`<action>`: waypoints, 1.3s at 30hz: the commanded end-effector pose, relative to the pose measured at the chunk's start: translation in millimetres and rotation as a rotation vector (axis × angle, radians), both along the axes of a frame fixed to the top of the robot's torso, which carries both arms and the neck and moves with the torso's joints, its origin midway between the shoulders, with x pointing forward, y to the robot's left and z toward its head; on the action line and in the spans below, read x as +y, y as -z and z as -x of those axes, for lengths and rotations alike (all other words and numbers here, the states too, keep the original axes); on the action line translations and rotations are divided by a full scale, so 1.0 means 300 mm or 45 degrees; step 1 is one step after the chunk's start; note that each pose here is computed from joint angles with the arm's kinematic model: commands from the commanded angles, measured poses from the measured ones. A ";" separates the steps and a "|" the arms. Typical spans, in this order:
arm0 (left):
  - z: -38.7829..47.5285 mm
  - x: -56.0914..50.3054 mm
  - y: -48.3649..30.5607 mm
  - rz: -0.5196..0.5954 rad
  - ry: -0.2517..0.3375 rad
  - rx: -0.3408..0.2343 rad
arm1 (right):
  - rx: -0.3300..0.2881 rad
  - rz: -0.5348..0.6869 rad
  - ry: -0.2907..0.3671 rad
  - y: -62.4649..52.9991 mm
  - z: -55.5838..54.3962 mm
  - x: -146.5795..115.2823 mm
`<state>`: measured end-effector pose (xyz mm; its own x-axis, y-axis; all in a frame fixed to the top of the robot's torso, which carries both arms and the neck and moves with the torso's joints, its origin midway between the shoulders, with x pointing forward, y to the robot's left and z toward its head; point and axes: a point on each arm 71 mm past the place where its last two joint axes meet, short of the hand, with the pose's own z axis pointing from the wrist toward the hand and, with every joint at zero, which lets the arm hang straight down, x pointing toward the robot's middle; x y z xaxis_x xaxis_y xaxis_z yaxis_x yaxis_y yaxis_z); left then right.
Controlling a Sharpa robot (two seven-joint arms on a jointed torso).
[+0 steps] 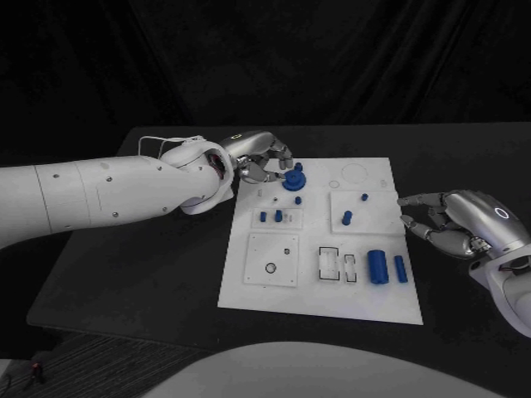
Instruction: Assemble the parts on the task board
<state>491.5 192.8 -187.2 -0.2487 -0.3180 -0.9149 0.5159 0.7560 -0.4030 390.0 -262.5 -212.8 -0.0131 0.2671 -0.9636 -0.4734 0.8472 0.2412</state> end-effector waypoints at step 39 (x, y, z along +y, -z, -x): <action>-0.008 -0.168 0.127 -0.423 0.411 -0.245 | -0.021 -0.042 -0.010 -0.006 0.012 -0.001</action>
<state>494.3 143.7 -223.4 -0.0973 0.0503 -0.9940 0.7857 0.6169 -0.0458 387.8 -263.0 -212.0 -0.0131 0.2804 -0.9598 -0.4782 0.8412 0.2523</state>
